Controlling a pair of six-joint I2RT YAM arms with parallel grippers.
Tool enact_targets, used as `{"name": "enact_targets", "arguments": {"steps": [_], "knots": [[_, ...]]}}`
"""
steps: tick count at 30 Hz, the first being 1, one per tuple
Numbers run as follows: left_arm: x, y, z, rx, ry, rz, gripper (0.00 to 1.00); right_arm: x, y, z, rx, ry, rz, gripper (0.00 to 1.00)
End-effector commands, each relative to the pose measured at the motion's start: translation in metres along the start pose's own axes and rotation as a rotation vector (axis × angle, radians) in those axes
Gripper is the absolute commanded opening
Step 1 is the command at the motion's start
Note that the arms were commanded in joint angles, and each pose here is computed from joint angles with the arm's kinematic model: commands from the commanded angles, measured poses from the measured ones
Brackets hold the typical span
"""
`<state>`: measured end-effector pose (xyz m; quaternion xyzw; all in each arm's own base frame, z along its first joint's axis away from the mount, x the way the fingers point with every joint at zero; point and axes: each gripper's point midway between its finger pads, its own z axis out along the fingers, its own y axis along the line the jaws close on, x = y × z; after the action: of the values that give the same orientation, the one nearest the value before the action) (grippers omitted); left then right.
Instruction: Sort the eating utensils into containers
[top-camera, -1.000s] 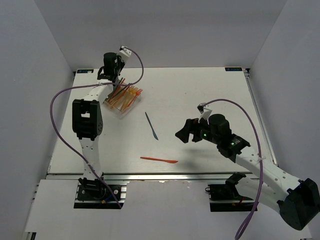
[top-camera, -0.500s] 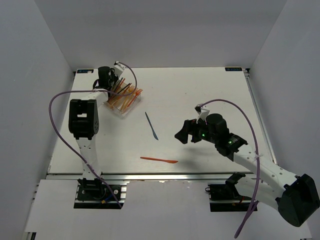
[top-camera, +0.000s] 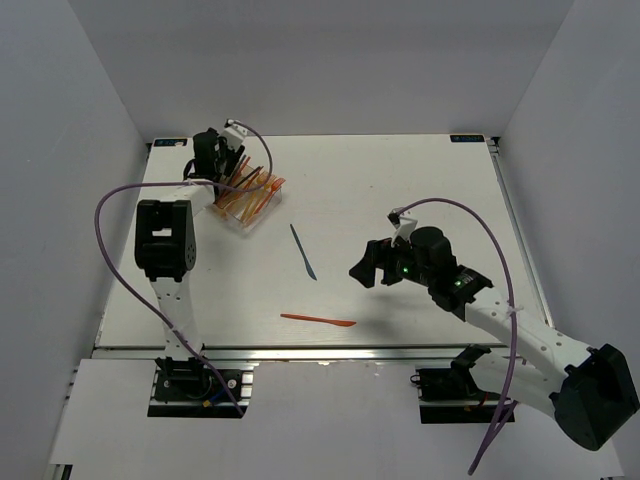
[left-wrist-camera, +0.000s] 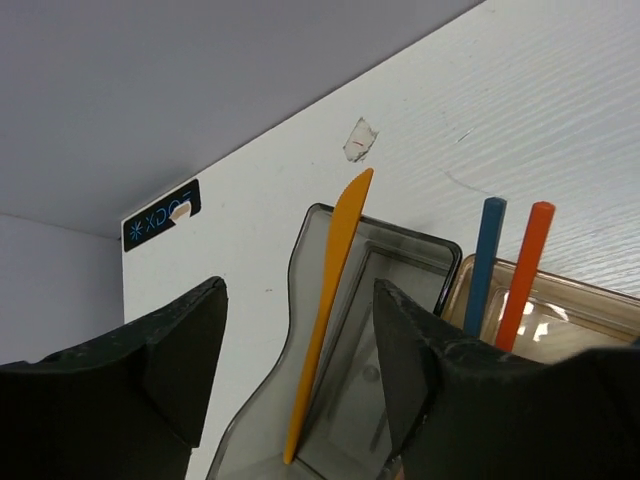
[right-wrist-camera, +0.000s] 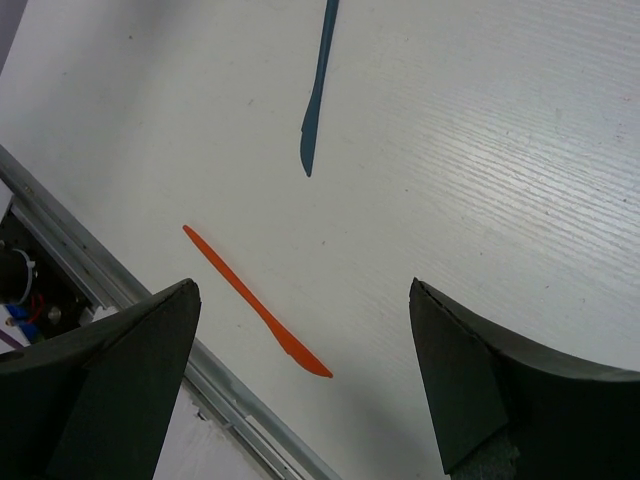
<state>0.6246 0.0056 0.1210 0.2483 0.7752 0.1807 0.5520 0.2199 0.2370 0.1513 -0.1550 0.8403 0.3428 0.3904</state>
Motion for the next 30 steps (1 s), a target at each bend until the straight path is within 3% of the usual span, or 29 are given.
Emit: {"name": "enact_targets", "arguments": {"steps": [1, 2, 4, 6, 9, 11, 14, 17, 19, 20, 22, 24, 28, 30], "knots": [[-0.071, 0.046, -0.036, -0.079, -0.171, -0.072, 0.71, -0.02, 0.002, 0.005, -0.005, -0.049, -0.066, 0.89], [-0.081, 0.05, -0.042, -0.088, -0.194, -0.124, 0.77, -0.018, 0.007, 0.012, -0.044, -0.038, -0.092, 0.89], [-0.115, 0.074, -0.068, -0.132, -0.268, -0.204, 0.98, -0.015, 0.015, 0.022, -0.122, -0.006, -0.193, 0.89], [-0.139, 0.09, -0.086, -0.157, -0.308, -0.384, 0.98, 0.01, 0.024, 0.042, -0.17, 0.137, -0.25, 0.89], [-0.173, 0.126, -0.122, -0.226, -0.321, -0.642, 0.98, 0.035, 0.027, 0.072, -0.077, 0.284, -0.466, 0.89], [-0.184, 0.141, -0.146, -0.248, -0.274, -0.753, 0.98, 0.048, 0.028, 0.083, -0.071, 0.359, -0.602, 0.89], [-0.184, 0.138, -0.183, -0.227, -0.191, -0.943, 0.98, 0.086, 0.023, 0.097, -0.074, 0.553, -0.674, 0.8], [-0.152, 0.103, -0.204, -0.163, -0.083, -1.011, 0.98, 0.098, 0.043, 0.1, -0.117, 0.598, -0.728, 0.75], [-0.156, 0.097, -0.243, -0.118, -0.136, -1.03, 0.98, 0.108, 0.058, 0.1, -0.149, 0.606, -0.778, 0.73], [-0.127, 0.07, -0.244, -0.076, -0.07, -1.014, 0.98, 0.113, 0.056, 0.102, -0.135, 0.62, -0.794, 0.73], [-0.121, 0.065, -0.275, -0.068, -0.102, -0.99, 0.98, 0.123, 0.059, 0.103, -0.136, 0.64, -0.822, 0.71], [-0.085, 0.049, -0.283, -0.09, -0.032, -0.948, 0.98, 0.134, 0.053, 0.104, -0.123, 0.685, -0.828, 0.62], [-0.06, 0.034, -0.302, -0.091, -0.003, -0.929, 0.98, 0.152, 0.043, 0.108, -0.108, 0.74, -0.821, 0.48], [-0.055, 0.021, -0.304, -0.051, -0.01, -0.944, 0.98, 0.162, 0.036, 0.11, -0.1, 0.759, -0.821, 0.37]]}}
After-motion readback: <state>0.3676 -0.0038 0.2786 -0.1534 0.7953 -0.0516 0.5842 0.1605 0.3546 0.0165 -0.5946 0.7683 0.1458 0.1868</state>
